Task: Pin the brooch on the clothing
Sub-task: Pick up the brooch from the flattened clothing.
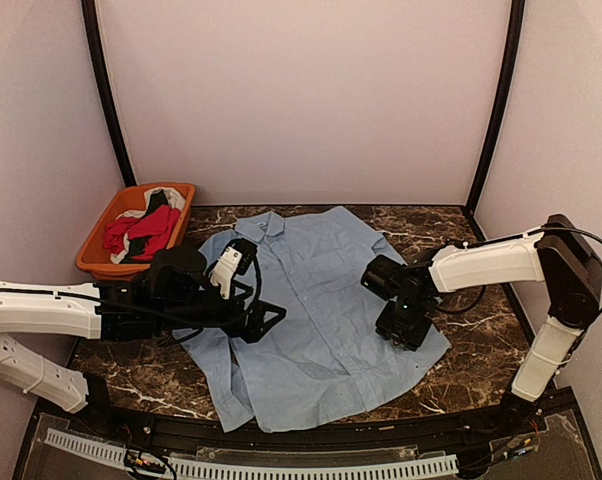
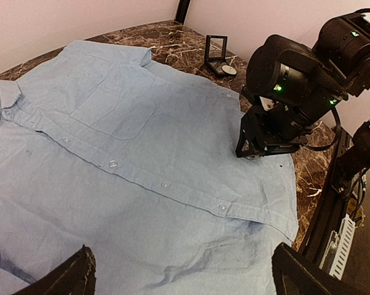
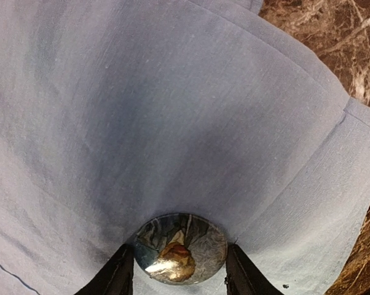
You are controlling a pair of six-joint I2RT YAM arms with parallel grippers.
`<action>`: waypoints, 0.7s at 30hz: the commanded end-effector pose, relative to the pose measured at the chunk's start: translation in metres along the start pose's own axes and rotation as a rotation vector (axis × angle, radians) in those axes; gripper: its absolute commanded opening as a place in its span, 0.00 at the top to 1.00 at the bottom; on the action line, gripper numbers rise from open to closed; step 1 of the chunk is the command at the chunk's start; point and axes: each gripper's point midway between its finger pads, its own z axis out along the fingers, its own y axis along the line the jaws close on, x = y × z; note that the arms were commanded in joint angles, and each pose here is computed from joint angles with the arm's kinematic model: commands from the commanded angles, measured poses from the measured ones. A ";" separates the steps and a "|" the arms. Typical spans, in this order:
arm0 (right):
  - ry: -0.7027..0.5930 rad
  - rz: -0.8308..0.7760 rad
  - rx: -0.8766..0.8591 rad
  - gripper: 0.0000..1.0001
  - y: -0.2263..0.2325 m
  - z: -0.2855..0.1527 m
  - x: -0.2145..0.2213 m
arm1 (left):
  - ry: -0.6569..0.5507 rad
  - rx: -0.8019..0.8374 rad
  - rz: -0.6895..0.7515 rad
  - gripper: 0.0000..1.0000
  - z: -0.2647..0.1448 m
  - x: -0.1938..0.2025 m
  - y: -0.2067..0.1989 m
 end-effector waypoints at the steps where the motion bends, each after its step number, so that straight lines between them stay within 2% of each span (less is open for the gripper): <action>1: 0.020 -0.010 0.021 0.54 -0.006 0.010 0.004 | -0.004 0.000 -0.004 0.00 -0.003 0.002 0.000; 14: -0.003 -0.002 -0.003 0.66 -0.005 0.003 0.000 | 0.000 0.003 -0.007 0.00 0.000 0.003 -0.001; 21: -0.110 -0.002 -0.067 0.66 0.009 -0.043 -0.026 | 0.004 0.014 -0.007 0.00 0.003 0.002 -0.003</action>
